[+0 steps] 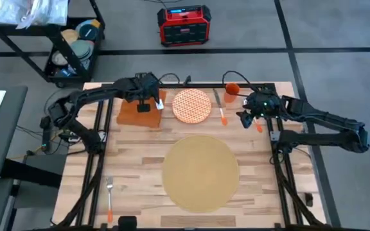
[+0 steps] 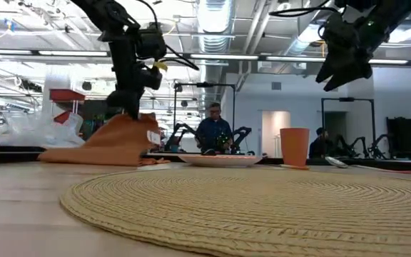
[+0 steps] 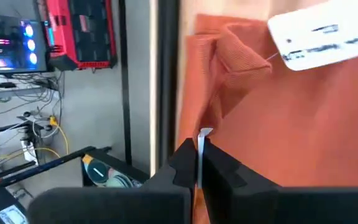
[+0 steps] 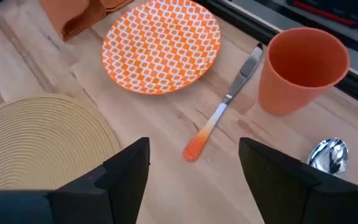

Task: Set table place
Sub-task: Fold the orange table napkin on the table

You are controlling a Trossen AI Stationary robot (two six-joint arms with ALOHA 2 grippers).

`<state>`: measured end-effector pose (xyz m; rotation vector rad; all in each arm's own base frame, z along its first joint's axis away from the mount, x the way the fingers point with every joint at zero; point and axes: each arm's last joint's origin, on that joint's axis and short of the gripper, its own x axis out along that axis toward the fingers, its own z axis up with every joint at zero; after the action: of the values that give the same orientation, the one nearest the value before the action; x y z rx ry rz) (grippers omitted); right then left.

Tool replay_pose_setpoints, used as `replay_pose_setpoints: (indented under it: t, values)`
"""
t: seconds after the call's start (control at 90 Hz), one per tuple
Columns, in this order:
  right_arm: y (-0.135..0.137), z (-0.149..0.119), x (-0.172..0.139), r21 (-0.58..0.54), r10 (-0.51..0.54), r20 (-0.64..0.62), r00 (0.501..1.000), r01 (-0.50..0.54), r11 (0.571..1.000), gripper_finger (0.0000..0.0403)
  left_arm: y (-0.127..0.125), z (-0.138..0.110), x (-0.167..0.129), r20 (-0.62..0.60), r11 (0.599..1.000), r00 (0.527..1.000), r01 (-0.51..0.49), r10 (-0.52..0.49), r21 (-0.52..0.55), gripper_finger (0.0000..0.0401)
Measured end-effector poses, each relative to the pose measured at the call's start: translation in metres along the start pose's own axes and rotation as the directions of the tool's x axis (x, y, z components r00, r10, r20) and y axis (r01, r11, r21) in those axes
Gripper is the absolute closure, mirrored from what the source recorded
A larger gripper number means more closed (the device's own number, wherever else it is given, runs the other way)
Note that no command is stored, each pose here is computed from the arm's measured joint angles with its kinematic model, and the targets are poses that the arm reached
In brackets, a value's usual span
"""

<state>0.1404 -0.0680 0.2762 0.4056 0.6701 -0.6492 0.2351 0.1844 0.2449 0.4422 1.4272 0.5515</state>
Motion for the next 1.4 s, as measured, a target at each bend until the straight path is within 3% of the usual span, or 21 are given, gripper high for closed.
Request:
replay_pose_setpoints:
  t: [0.178,0.556,0.878,1.4]
  values:
    - [0.000,0.000,0.000,-0.002,-0.002,-0.004,1.000,0.002,1.000,0.0168,0.001,-0.002,0.001,0.001,0.996,1.000,0.027,-0.027,-0.079,0.0401]
    - [0.000,0.000,0.000,-0.002,0.005,-0.006,1.000,-0.005,1.000,0.0168,-0.003,-0.002,0.009,0.030,0.994,0.998,0.062,-0.060,-0.087,0.0401]
    - [0.002,-0.001,0.000,-0.006,0.058,-0.025,0.998,-0.058,0.998,0.0162,-0.011,0.000,0.033,0.007,0.977,0.983,0.183,-0.184,-0.111,0.0398]
    - [0.002,-0.002,0.000,-0.007,0.058,-0.031,0.998,-0.058,0.998,0.0152,0.013,-0.014,0.059,0.000,0.960,0.988,0.150,-0.154,-0.236,0.0270]
